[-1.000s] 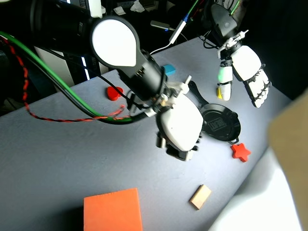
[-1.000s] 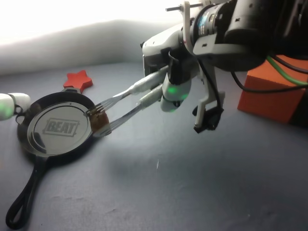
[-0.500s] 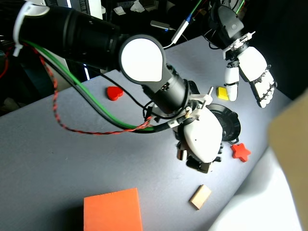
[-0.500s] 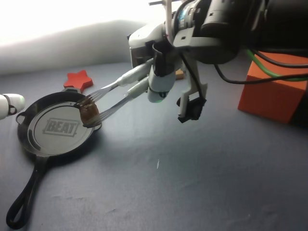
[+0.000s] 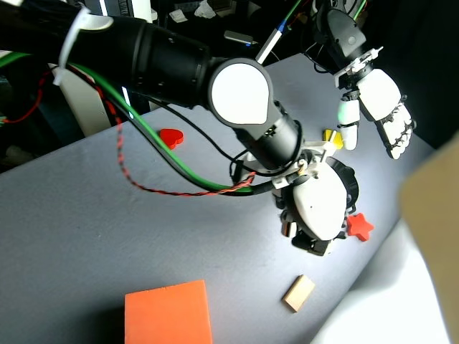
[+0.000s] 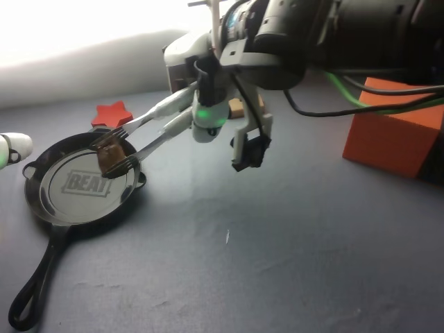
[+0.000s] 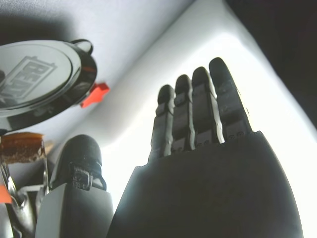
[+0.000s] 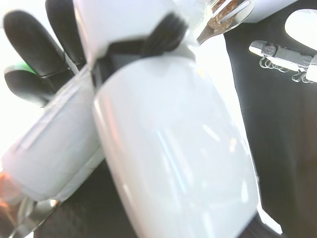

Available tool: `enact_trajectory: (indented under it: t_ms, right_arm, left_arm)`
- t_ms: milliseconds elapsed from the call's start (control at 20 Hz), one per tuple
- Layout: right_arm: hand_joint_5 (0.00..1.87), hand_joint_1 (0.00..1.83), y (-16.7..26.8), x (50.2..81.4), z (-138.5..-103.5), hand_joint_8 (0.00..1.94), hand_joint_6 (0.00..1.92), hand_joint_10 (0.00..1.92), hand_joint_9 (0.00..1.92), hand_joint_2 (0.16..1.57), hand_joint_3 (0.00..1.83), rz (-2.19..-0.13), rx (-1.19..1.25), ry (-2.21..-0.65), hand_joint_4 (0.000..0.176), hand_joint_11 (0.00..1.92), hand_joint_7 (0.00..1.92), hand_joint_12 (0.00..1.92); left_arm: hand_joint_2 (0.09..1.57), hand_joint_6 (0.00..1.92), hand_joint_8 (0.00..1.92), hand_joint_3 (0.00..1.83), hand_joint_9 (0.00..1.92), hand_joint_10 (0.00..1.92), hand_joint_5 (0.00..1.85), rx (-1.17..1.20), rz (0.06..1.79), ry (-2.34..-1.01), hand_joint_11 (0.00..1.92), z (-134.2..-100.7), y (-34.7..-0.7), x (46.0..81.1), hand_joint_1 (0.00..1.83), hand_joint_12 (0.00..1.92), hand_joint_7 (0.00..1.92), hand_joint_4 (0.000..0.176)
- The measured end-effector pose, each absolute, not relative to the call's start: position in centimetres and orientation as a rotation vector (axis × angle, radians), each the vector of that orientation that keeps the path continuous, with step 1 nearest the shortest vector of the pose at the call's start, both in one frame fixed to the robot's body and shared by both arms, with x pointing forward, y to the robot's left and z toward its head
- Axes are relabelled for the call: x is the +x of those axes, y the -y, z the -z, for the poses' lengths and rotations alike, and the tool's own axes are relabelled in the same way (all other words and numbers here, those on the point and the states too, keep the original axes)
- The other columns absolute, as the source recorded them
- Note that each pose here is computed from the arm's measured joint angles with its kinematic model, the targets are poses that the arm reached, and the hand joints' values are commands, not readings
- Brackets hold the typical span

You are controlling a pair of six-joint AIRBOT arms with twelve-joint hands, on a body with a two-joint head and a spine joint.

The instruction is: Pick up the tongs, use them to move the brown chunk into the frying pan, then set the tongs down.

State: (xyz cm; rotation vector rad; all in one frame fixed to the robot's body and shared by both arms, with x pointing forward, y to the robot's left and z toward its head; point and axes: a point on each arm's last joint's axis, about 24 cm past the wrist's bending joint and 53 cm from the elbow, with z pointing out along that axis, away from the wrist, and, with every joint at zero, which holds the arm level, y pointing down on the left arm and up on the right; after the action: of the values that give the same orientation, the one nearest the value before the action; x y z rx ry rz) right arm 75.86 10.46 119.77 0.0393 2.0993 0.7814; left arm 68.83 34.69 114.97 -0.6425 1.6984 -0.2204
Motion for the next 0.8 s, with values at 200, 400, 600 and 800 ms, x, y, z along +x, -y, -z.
enact_trajectory:
  t_ms: [200, 400, 600, 800]
  right_arm:
    - [0.98, 1.23, -11.3, 75.8, -119.4, 0.83, 1.04, 0.72, 0.96, 1.10, 0.00, -0.786, 0.026, -2.099, 0.014, 0.52, 1.07, 1.55]
    - [0.88, 1.21, -11.7, 75.5, -118.7, 0.94, 1.14, 0.89, 0.88, 1.13, 0.00, -0.788, 0.016, -2.108, 0.000, 0.48, 1.03, 1.67]
    - [0.84, 1.12, -11.9, 75.4, -118.4, 0.26, 1.19, 0.78, 0.79, 1.18, 0.00, -0.792, 0.017, -2.113, 0.000, 0.40, 1.00, 1.58]
    - [0.81, 1.03, -11.9, 75.4, -118.3, 0.05, 0.22, 0.58, 0.73, 1.15, 0.00, -0.793, 0.017, -2.112, 0.000, 0.29, 0.96, 1.46]
  left_arm:
    - [1.23, 0.00, 0.00, 0.00, 0.12, 0.00, 0.14, -0.640, 0.216, -1.702, 0.00, -114.8, -34.7, 68.8, 0.00, 0.41, 0.14, 0.000]
    - [1.23, 0.00, 0.00, 0.00, 0.11, 0.00, 0.14, -0.633, 0.216, -1.702, 0.00, -114.9, -34.7, 68.8, 0.00, 0.40, 0.12, 0.000]
    - [1.23, 0.01, 0.01, 0.00, 0.14, 0.01, 0.16, -0.623, 0.215, -1.701, 0.00, -115.0, -34.6, 68.8, 0.00, 0.47, 0.16, 0.000]
    - [1.24, 0.00, 0.00, 0.00, 0.13, 0.00, 0.15, -0.622, 0.215, -1.701, 0.00, -115.0, -34.6, 68.8, 0.00, 0.45, 0.15, 0.000]
